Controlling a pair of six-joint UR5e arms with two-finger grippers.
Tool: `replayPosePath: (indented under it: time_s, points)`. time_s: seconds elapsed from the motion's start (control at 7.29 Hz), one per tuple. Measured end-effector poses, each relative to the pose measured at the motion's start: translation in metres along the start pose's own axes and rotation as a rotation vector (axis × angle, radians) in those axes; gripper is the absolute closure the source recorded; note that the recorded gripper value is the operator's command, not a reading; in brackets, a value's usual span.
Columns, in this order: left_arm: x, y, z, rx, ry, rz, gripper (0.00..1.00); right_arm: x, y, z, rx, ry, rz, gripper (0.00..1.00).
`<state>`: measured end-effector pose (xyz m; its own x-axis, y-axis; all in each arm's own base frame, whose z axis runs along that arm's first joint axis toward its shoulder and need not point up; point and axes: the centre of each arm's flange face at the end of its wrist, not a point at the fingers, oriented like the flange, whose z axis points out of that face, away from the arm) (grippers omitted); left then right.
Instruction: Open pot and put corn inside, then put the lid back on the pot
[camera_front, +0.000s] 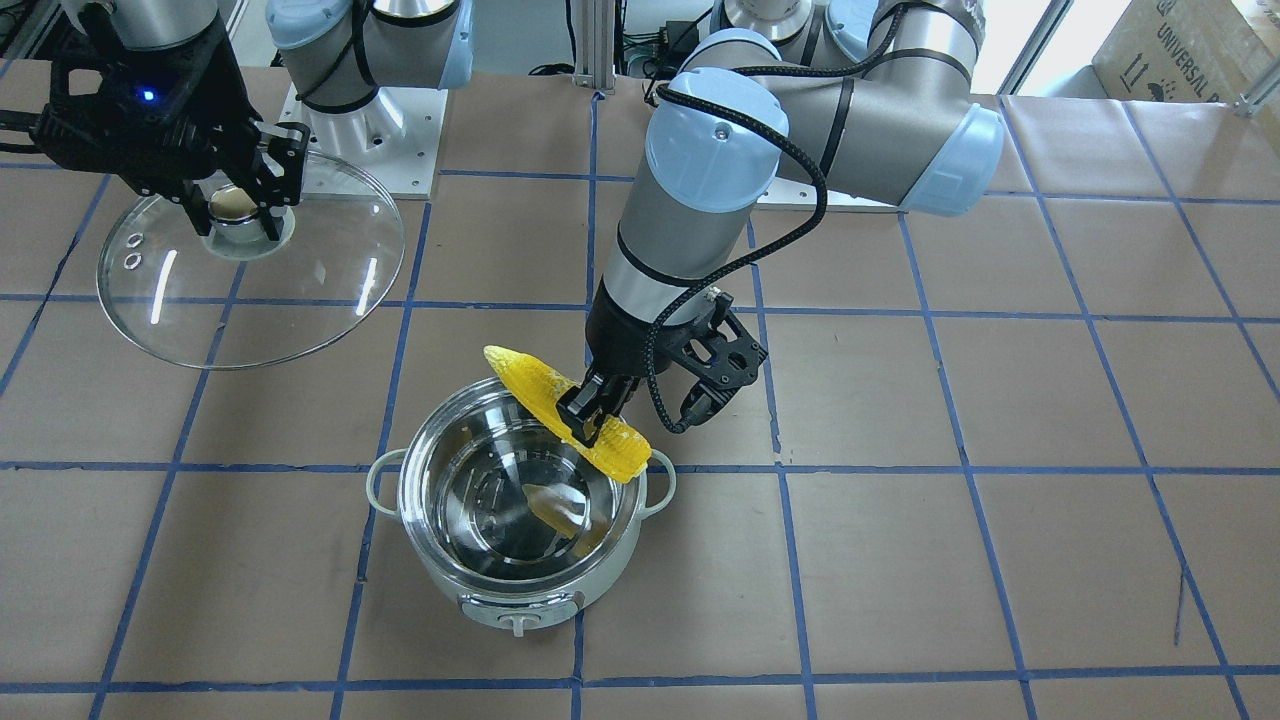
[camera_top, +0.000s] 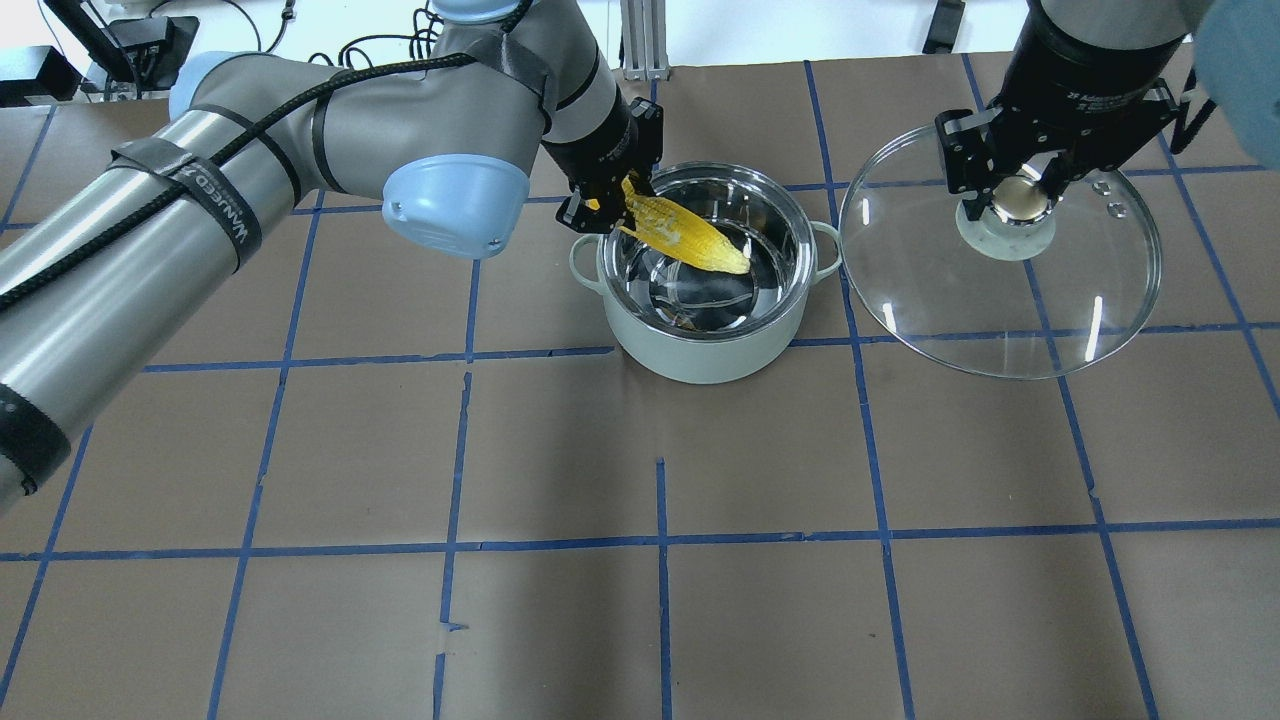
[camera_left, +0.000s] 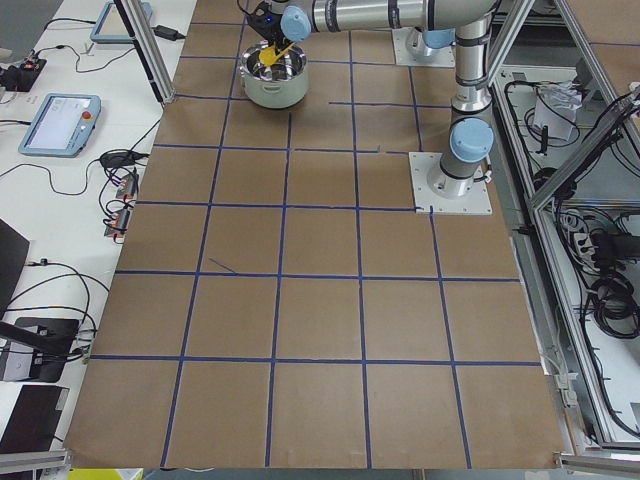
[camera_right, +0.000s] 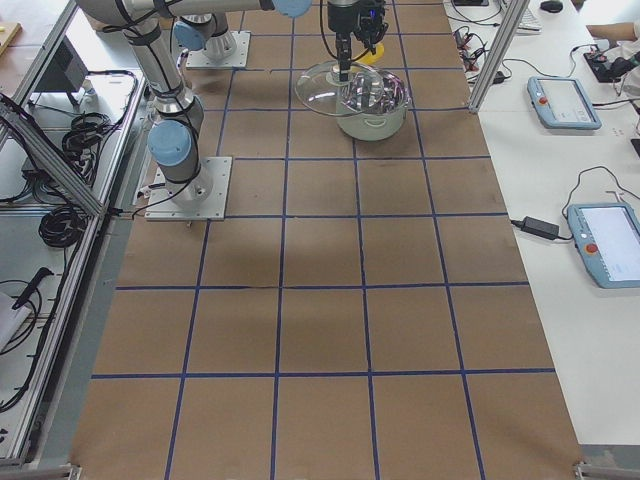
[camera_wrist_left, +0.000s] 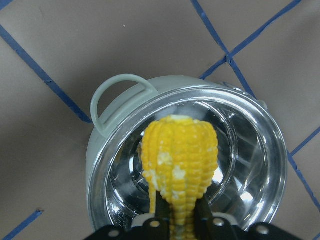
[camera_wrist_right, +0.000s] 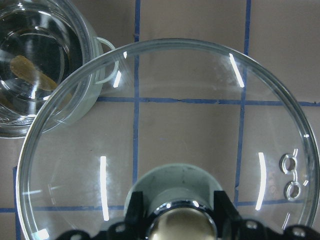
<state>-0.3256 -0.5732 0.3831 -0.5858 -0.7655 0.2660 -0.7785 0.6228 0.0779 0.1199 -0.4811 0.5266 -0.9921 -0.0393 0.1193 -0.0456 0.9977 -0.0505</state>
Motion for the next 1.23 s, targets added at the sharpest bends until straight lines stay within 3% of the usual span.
replayPosePath:
  time_s: [0.41, 0.55, 0.82, 0.96, 1.23]
  points:
    - [-0.002, -0.005, -0.006, 0.011, 0.006, 0.025, 0.00, 0.004, -0.004, 0.004, -0.006, 0.002, -0.002, 0.62]
    - [-0.005, -0.011, -0.010, 0.021, 0.002, 0.090, 0.00, 0.005, -0.006, 0.006, -0.011, 0.002, -0.002, 0.62]
    - [-0.021, -0.051, -0.016, 0.043, -0.048, 0.380, 0.00, 0.004, -0.007, 0.010, -0.016, 0.001, 0.004, 0.62]
    - [-0.035, -0.078, -0.018, 0.042, -0.108, 0.565, 0.00, 0.001, -0.011, 0.016, -0.016, -0.007, 0.008, 0.62]
    - [-0.064, -0.112, -0.050, 0.025, -0.186, 0.771, 0.00, -0.025, -0.029, 0.031, 0.015, -0.047, 0.005, 0.61]
